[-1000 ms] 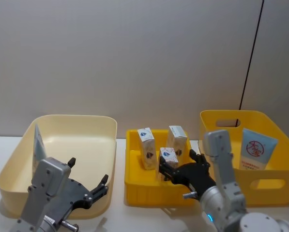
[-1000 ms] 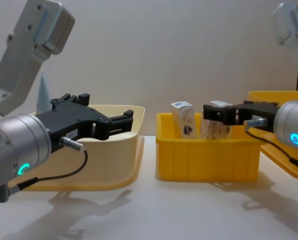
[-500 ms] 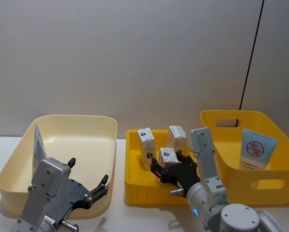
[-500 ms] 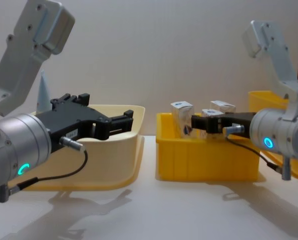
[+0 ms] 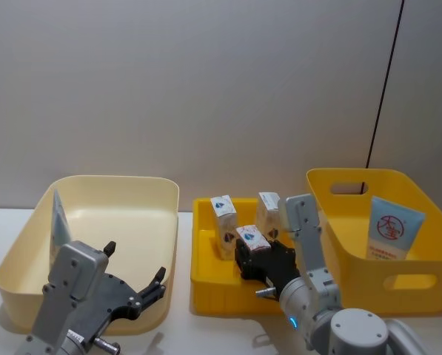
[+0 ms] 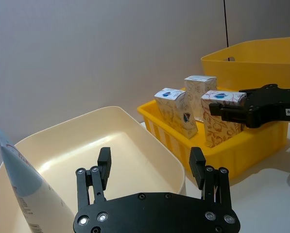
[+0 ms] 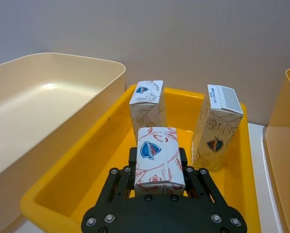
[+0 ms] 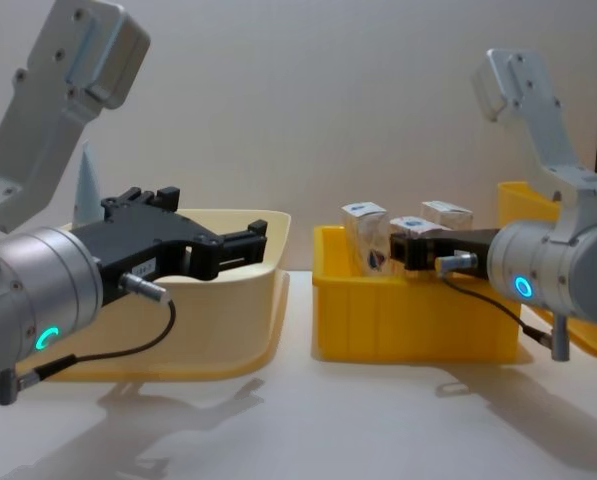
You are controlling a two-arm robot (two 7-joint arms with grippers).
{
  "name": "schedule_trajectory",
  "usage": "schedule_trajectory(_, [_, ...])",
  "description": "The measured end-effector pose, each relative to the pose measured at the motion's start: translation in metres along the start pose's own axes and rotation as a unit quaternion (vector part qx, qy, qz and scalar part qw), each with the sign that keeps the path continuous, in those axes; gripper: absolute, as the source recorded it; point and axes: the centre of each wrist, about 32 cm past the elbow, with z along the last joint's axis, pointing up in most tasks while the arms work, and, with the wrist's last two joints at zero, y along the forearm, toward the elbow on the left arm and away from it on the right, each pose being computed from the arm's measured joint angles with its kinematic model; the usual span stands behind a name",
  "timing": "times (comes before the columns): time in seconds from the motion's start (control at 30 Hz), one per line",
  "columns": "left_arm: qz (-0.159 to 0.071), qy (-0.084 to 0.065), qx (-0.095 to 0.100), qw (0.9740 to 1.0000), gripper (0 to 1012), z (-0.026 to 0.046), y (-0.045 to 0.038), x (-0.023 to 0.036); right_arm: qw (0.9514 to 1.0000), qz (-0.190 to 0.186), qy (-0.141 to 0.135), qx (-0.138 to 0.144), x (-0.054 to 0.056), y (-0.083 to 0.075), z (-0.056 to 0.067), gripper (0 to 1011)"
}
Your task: Bimanual collaborative sorting of washing and personal care products
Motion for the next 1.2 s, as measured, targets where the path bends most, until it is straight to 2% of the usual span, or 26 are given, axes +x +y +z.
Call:
schedule_trajectory(0.1, [0.000, 0.000, 0.000, 1.0000, 1004, 0.0000, 0.0000, 0.0000, 1.0000, 0.000, 0.000, 0.005, 0.001, 0.000, 0.000, 404])
schedule_trajectory(0.2, [0.000, 0.000, 0.000, 1.0000, 1003, 0.0000, 0.0000, 0.0000, 0.9999, 0.000, 0.000, 0.013, 0.001, -0.001, 0.001, 402])
schedule_trajectory(0.5, [0.000, 0.000, 0.000, 1.0000, 1003, 0.0000, 0.0000, 0.0000, 0.9981, 0.002, -0.001, 0.062, 0.007, -0.007, 0.010, 403])
schedule_trajectory(0.67, [0.000, 0.000, 0.000, 1.0000, 1003, 0.0000, 0.0000, 0.0000, 0.9947, -0.001, -0.003, 0.103, 0.013, -0.012, 0.020, 402])
schedule_trajectory(0.7, [0.000, 0.000, 0.000, 1.0000, 1003, 0.0000, 0.0000, 0.0000, 0.9947, -0.001, -0.003, 0.103, 0.013, -0.012, 0.020, 402])
schedule_trajectory(0.9, [0.000, 0.000, 0.000, 1.0000, 1003, 0.0000, 0.0000, 0.0000, 0.9879, -0.013, -0.006, 0.154, 0.025, -0.019, 0.035, 402])
schedule_trajectory(0.93, [0.000, 0.000, 0.000, 1.0000, 1003, 0.0000, 0.0000, 0.0000, 0.9879, -0.013, -0.006, 0.154, 0.025, -0.019, 0.035, 402])
schedule_trajectory(1.03, [0.000, 0.000, 0.000, 1.0000, 1003, 0.0000, 0.0000, 0.0000, 0.9827, -0.024, -0.008, 0.183, 0.035, -0.025, 0.043, 402])
schedule_trajectory(1.13, [0.000, 0.000, 0.000, 1.0000, 1002, 0.0000, 0.0000, 0.0000, 0.9792, -0.035, -0.009, 0.199, 0.043, -0.029, 0.048, 401])
schedule_trajectory(1.2, [0.000, 0.000, 0.000, 1.0000, 1003, 0.0000, 0.0000, 0.0000, 0.9752, -0.047, -0.010, 0.216, 0.050, -0.033, 0.053, 402])
